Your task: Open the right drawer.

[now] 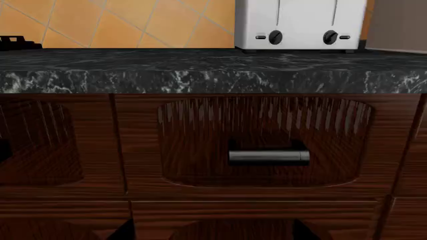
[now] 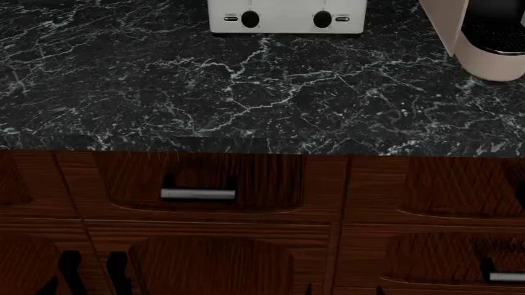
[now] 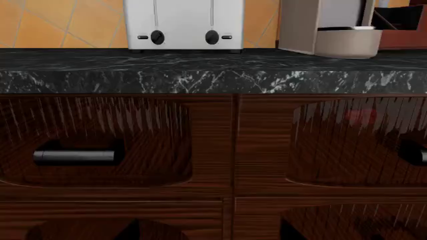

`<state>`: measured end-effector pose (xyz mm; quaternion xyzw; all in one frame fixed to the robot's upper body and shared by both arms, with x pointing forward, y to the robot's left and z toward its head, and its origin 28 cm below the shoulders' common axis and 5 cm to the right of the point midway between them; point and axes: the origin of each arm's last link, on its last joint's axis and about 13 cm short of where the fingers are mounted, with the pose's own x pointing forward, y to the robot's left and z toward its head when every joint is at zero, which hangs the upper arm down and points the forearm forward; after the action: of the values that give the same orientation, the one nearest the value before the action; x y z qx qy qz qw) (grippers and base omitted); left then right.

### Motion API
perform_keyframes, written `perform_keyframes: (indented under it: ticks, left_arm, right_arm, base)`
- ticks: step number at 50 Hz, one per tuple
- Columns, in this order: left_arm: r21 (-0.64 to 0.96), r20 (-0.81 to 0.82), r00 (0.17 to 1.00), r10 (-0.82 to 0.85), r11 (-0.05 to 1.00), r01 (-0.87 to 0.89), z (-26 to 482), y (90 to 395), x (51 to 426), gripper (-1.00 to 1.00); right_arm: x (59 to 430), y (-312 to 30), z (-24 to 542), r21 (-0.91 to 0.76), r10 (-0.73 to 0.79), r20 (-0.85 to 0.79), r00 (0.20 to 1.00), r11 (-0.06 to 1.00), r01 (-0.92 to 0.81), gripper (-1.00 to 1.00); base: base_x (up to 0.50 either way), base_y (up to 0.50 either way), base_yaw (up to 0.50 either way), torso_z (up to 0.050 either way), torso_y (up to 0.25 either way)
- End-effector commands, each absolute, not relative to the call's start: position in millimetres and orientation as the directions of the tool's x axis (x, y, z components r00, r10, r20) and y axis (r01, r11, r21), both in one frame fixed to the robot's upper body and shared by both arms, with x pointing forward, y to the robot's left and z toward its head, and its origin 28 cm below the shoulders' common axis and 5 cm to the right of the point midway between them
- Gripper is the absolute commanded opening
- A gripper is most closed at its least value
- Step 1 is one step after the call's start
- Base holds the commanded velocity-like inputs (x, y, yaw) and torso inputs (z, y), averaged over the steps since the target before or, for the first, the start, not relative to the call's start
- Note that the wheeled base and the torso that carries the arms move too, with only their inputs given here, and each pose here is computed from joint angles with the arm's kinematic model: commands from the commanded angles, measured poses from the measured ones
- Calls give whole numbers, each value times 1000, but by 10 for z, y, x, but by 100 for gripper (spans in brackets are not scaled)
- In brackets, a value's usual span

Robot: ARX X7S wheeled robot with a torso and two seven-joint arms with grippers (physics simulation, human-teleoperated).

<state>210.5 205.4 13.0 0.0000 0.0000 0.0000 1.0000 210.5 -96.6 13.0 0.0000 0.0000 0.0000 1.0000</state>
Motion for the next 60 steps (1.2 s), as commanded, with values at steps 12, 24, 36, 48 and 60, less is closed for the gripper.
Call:
perform_keyframes:
  ticks: [12,24,36,48,60]
  left_arm:
    - [-4,-13,1000,23,1000,-23,150,2071,2113,100]
    - [-17,15,1000,21,1000,-21,132,2077,2123,100]
    - [-28,21,1000,-5,1000,6,147,2072,2119,100]
    - [-41,10,1000,-18,999,18,145,2074,2116,100]
    - [-47,18,999,-37,998,38,153,2068,2113,100]
  right_arm:
    - [2093,-955,173,11,-3,69,998,1000,2,100]
    - [2093,-964,175,18,-12,72,997,1000,11,100]
    - [2106,-958,176,25,-11,61,998,1000,9,100]
    - [2109,-972,168,47,-21,63,998,999,18,100]
    - [2108,-977,159,48,-26,57,998,999,23,100]
  base:
    - [0,0,0,0,0]
    - [0,-250,0,0,0]
    - [0,-484,0,0,0]
    - [0,-500,0,0,0]
    - [0,-304,0,0,0]
